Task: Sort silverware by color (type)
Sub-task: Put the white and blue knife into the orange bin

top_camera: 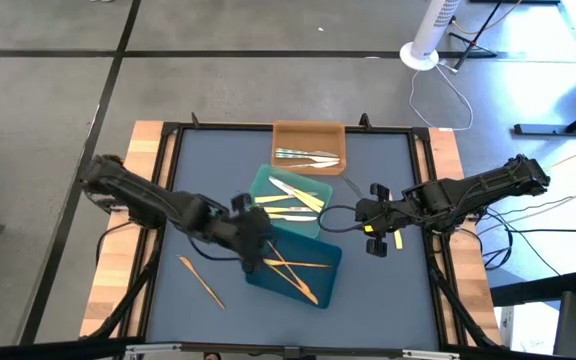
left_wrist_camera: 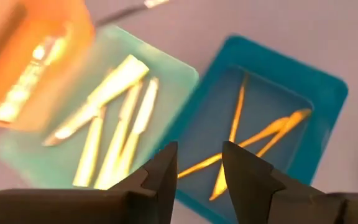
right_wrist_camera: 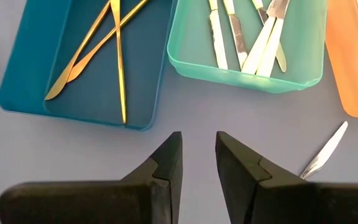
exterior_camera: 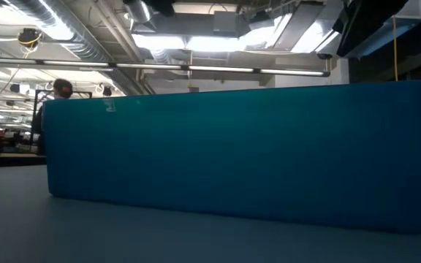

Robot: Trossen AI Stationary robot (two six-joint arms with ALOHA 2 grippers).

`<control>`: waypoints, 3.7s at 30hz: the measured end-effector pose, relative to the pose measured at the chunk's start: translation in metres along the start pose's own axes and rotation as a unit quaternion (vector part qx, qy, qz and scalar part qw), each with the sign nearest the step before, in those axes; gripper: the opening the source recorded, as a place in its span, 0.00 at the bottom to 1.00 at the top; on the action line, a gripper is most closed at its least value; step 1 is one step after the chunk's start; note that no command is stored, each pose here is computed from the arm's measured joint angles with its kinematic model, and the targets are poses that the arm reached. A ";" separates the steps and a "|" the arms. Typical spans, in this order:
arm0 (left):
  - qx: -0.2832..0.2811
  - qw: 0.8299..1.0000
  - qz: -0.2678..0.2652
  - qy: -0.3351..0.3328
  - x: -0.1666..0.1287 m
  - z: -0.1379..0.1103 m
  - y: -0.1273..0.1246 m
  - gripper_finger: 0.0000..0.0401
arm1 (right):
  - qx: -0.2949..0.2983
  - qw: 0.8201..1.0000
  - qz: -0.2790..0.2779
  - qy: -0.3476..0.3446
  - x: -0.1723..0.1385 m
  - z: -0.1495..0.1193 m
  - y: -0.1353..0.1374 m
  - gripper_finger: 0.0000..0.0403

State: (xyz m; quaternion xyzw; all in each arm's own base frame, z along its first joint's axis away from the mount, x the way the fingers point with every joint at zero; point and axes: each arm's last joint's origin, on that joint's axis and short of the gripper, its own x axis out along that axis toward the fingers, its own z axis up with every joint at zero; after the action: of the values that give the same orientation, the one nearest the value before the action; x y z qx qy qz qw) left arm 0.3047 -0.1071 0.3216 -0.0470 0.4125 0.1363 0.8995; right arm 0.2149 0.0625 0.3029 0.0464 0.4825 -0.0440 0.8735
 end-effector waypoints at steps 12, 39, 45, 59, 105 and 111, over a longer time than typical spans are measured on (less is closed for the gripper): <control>-0.004 0.992 0.071 -0.100 -0.060 -0.019 0.050 0.30 | 0.035 0.996 -0.086 0.006 0.001 -0.001 -0.016 0.21; -0.071 0.986 0.014 -0.149 -0.035 -0.097 0.080 0.30 | 0.279 0.938 -0.129 0.158 0.072 -0.062 -0.102 0.21; -0.071 0.986 0.014 -0.149 -0.035 -0.097 0.080 0.30 | 0.286 0.942 -0.097 0.147 0.093 -0.080 -0.101 0.21; -0.072 0.986 0.013 -0.151 -0.035 -0.096 0.080 0.30 | 0.294 0.938 -0.107 0.148 0.113 -0.109 -0.102 0.21; -0.068 0.986 0.018 -0.153 -0.035 -0.096 0.080 0.30 | 0.292 0.940 -0.112 0.135 0.120 -0.117 -0.103 0.02; -0.068 0.986 0.018 -0.153 -0.035 -0.096 0.080 0.30 | 0.279 0.946 -0.106 0.129 0.115 -0.105 -0.103 0.02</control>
State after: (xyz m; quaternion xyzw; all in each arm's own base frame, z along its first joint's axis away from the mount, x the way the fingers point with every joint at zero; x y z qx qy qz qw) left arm 0.1899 -0.0568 0.2872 -0.0794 0.2608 0.1858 0.9440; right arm 0.1752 -0.0304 0.1458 0.2419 0.5613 -0.2627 0.7466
